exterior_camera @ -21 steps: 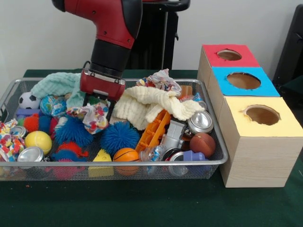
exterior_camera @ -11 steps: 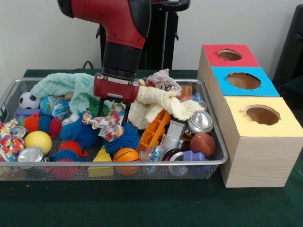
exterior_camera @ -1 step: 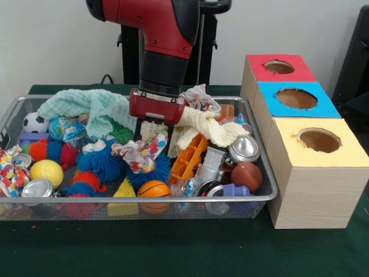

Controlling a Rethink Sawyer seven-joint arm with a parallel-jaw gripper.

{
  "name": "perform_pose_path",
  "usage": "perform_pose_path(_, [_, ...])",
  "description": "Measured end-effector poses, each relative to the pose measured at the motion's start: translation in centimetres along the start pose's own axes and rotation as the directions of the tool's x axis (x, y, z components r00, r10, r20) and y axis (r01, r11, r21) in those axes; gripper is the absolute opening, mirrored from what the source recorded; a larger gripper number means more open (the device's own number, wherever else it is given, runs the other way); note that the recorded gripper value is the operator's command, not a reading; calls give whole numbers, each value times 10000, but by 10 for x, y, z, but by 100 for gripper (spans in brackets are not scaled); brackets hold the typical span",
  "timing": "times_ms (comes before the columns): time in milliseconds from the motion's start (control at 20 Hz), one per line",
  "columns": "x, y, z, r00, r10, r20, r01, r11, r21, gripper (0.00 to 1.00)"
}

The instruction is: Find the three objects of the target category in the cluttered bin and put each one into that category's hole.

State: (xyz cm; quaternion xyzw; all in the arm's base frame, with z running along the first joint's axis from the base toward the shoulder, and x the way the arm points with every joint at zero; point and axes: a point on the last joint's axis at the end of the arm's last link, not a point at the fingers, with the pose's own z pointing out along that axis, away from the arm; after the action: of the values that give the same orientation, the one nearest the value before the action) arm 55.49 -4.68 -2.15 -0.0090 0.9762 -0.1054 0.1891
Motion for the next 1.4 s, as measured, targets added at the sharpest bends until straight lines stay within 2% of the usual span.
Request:
perform_pose_path(350, [13, -2, -19, 9939, 334, -1055, -331, 9994, 50, 100])
perform_pose_path(550, [14, -9, -37, 9888, 283, -1464, -230, 9990, 378, 100])
perform_pose_path(900, [5, -23, -69, 9915, 171, -1290, -51, 9957, 923, 100])
perform_pose_path(1050, [6, -24, -78, 9919, 196, -1252, -66, 9946, 1036, 100])
perform_pose_path(1250, [18, -20, -81, 9927, 327, -1164, -211, 9948, 999, 100])
perform_pose_path(1400, [35, -10, -75, 9930, 450, -1094, -364, 9962, 796, 100])
